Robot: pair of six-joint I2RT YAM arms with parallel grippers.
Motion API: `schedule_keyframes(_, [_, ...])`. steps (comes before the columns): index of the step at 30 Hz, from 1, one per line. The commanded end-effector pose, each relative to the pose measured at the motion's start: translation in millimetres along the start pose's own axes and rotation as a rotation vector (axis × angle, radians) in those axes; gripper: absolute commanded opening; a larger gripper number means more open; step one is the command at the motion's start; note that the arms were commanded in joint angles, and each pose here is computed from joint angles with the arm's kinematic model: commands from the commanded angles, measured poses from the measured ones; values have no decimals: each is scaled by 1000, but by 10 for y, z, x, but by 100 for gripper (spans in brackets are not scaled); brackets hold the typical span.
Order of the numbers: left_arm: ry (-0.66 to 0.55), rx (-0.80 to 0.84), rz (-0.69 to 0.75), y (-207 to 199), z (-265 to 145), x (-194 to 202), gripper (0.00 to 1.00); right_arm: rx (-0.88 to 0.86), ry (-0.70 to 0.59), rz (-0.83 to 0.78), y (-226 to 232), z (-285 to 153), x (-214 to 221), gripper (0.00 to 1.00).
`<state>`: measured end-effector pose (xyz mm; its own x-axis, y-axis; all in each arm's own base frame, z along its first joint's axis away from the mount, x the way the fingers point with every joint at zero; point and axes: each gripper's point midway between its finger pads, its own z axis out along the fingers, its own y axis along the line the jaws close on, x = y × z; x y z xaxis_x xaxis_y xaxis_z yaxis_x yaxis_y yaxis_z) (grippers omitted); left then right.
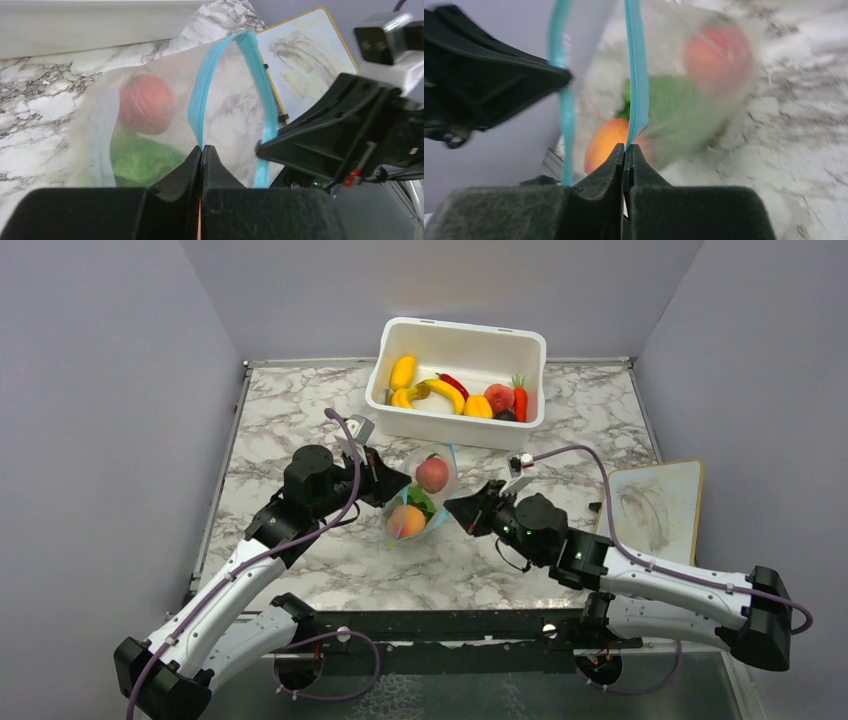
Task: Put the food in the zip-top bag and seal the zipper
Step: Adjust the zipper food storage bag at the center of the board.
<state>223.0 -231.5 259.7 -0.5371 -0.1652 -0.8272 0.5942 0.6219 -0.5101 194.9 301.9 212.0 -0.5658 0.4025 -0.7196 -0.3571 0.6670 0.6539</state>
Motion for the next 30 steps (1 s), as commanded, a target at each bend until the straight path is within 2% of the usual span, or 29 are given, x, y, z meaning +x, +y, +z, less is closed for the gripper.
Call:
schedule_keyframes(1, [-82,20,50,-138,-65,-297,0,-93,-87,-83,326,-87,-373,1])
schedule_keyframes(4, [-93,28,52,-171,-77,-343,0,-15,-64,-132,271,-61,-416,1])
schedule_keyframes(9, [-100,45,49,-232,-99,-394,0,26,-158,-241,207,-161,-686,1])
schedule_keyframes(12, [-87,61,40,-259,-76,-382,0,94,-160,-337,88,-235,-776,1])
schedule_keyframes(17, [-65,140,-21,-396,-16,-361,1,180,-187,-340,-53,-489,-978,1])
schedule_keyframes(21, [-54,220,-39,-528,15,-364,17,159,-212,-332,-27,-688,-1115,1])
schedule_keyframes(24, [-69,242,-36,-566,17,-396,40,147,-221,-325,-25,-813,-1179,1])
schedule_keyframes(30, [-101,148,-20,-389,65,-438,68,178,-190,-350,-117,-1010,-1219,1])
